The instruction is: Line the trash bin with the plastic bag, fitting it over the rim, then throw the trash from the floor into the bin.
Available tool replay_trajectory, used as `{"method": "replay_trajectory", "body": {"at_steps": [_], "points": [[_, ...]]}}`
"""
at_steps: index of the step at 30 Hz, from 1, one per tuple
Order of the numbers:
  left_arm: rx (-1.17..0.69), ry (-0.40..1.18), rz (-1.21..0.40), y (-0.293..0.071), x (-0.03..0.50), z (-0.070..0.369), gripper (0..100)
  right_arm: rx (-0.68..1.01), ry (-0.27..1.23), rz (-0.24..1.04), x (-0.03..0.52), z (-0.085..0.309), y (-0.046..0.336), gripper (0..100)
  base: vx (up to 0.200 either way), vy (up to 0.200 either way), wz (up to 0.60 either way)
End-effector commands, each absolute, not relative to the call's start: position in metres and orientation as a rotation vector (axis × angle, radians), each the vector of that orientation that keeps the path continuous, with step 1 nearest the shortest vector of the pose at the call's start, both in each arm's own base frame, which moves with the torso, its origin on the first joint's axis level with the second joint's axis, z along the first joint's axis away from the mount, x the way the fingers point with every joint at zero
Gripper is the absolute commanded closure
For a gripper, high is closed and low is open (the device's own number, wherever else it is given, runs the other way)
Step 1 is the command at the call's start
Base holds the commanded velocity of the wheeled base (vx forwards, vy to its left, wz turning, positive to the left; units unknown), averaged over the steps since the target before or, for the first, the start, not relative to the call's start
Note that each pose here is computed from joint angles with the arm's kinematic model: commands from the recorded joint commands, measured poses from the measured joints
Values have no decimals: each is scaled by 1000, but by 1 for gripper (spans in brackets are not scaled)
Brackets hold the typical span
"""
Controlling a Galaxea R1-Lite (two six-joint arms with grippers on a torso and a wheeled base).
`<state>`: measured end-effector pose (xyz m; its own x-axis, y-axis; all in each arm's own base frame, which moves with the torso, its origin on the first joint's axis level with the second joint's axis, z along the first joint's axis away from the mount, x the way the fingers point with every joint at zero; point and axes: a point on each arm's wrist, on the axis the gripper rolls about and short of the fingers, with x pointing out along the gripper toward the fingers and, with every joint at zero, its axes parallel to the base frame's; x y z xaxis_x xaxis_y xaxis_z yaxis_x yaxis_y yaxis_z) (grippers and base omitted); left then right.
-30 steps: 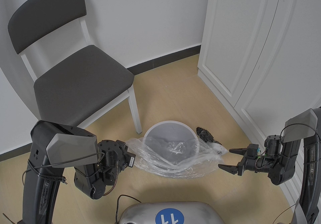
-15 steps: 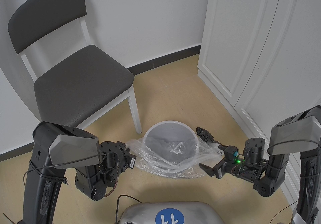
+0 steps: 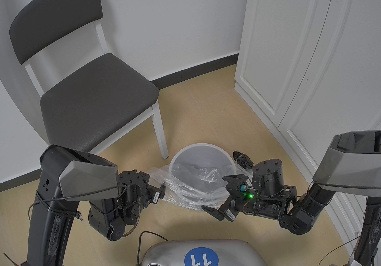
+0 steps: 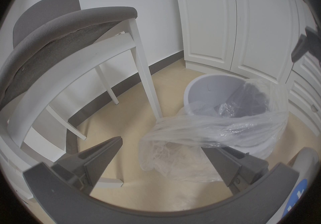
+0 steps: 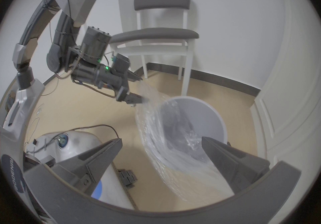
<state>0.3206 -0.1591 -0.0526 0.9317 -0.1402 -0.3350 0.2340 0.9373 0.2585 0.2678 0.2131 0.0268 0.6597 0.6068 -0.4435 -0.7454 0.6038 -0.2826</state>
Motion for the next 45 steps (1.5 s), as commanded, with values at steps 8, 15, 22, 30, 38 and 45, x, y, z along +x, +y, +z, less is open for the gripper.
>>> {"method": "replay_trajectory", "body": {"at_steps": [8, 15, 22, 30, 38, 45], "points": [[360, 323, -193, -150, 305, -34, 0, -454, 316, 817, 260, 28, 220, 0, 0, 0, 0], [361, 325, -194, -149, 305, -34, 0, -457, 367, 776, 279, 6, 213, 0, 0, 0, 0], [362, 327, -197, -150, 304, -35, 0, -454, 399, 756, 292, -10, 209, 0, 0, 0, 0], [363, 327, -195, -151, 305, -36, 0, -448, 429, 750, 304, -28, 206, 0, 0, 0, 0], [384, 327, -199, -151, 304, -36, 0, -432, 426, 737, 315, -35, 204, 100, 0, 0, 0], [382, 322, -198, -151, 304, -35, 0, -424, 412, 735, 319, -35, 204, 100, 0, 0, 0]]}}
